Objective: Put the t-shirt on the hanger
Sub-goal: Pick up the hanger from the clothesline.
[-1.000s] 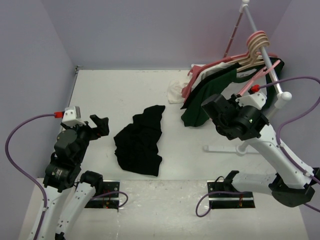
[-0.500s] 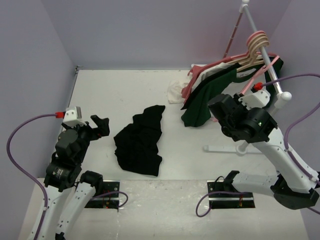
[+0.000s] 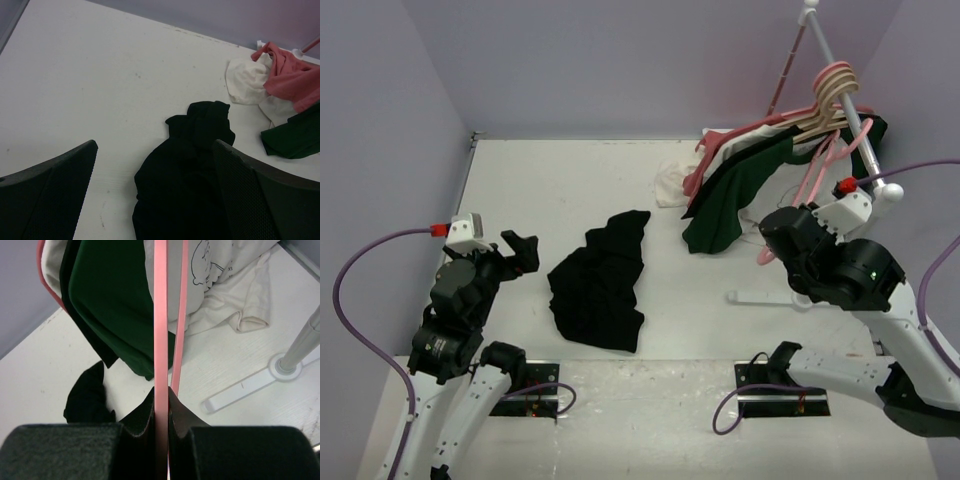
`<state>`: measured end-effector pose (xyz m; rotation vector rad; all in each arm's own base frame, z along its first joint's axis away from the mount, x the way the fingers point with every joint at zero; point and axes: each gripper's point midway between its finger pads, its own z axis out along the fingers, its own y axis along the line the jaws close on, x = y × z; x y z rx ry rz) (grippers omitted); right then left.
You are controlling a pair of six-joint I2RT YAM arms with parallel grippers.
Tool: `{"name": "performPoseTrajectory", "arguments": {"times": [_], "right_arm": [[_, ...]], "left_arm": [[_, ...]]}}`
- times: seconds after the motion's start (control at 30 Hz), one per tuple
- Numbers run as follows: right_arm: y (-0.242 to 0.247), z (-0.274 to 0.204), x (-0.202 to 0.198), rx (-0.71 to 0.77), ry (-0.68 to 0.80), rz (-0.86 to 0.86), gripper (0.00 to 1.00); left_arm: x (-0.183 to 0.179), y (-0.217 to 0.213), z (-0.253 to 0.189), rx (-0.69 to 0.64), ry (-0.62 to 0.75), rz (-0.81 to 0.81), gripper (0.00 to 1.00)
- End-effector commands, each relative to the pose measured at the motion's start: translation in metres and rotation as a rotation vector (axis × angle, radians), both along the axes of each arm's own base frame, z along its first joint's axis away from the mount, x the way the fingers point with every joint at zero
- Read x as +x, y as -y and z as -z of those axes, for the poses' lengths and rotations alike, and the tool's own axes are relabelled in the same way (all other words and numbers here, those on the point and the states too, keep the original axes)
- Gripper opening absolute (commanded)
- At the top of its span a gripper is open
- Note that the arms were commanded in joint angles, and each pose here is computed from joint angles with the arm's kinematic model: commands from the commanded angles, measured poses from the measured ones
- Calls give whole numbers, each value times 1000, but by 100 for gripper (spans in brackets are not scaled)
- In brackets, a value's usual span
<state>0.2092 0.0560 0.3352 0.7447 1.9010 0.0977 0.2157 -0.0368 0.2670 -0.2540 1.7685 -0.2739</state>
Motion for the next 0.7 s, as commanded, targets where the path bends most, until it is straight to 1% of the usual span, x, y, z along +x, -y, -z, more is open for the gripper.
{"name": "performPoseTrajectory", "arguments": {"times": [0.0, 0.1, 0.13, 0.43, 0.67], "right_arm": [[13, 14, -22, -77, -81, -81, 0], [9, 16, -26, -62, -85, -128, 0], [9, 17, -28, -77, -93, -154, 0], [8, 19, -59, -72, -159, -349, 0], [15, 21, -76, -57, -168, -410, 0]], "left_arm": [[5, 4, -9, -10, 37, 12, 100], [5, 4, -9, -10, 37, 12, 100], [5, 3, -9, -9, 37, 11, 100], [6, 3, -7, -5, 25, 4, 100], [6, 1, -7, -7, 26, -3, 100]]}}
